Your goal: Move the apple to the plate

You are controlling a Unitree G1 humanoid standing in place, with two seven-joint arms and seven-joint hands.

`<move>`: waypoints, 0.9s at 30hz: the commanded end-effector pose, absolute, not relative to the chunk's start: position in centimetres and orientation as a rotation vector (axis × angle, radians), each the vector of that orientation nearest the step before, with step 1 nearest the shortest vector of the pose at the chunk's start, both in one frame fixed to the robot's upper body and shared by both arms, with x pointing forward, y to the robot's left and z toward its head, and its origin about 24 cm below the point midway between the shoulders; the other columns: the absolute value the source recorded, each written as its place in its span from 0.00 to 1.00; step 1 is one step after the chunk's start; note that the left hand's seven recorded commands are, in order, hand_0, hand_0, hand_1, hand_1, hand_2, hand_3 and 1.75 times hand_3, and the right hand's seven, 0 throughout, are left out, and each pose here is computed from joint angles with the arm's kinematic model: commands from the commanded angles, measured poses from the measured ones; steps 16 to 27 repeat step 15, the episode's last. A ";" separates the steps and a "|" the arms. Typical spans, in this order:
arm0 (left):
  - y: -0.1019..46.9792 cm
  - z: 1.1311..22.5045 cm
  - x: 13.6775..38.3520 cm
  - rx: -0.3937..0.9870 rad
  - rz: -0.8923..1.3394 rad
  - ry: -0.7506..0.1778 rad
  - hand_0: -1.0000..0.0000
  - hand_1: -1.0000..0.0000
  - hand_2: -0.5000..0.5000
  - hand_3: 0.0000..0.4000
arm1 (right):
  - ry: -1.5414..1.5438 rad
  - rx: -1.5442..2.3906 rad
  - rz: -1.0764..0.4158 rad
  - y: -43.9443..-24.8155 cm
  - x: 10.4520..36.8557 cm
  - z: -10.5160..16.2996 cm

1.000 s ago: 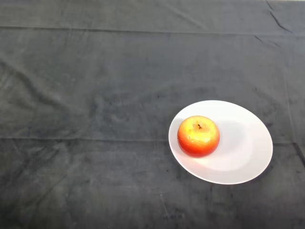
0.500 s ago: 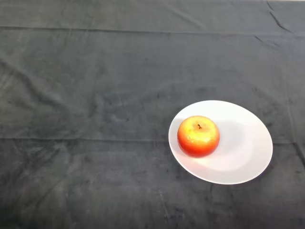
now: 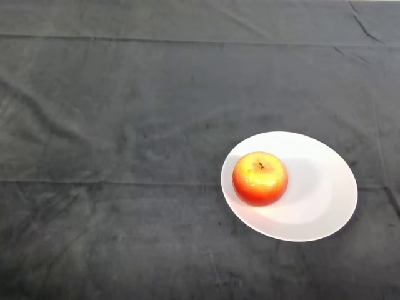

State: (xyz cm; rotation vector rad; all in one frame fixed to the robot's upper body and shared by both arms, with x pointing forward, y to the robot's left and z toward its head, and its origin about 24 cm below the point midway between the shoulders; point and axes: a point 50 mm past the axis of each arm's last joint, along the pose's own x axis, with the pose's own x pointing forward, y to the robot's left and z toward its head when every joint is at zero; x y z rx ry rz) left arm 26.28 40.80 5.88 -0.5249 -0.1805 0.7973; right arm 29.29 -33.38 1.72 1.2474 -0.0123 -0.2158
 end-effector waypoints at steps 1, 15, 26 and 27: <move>42.1 6.1 24.9 -0.468 0.842 -0.179 1.00 1.00 0.50 0.00 | -0.031 1.244 -0.228 -34.0 29.2 2.0; 42.0 6.1 25.0 -0.446 0.846 -0.175 1.00 1.00 0.50 0.00 | -0.031 1.243 -0.228 -34.0 29.2 2.0; 42.0 6.1 25.0 -0.446 0.846 -0.175 1.00 1.00 0.50 0.00 | -0.031 1.243 -0.228 -34.0 29.2 2.0; 42.0 6.1 25.0 -0.446 0.846 -0.175 1.00 1.00 0.50 0.00 | -0.031 1.243 -0.228 -34.0 29.2 2.0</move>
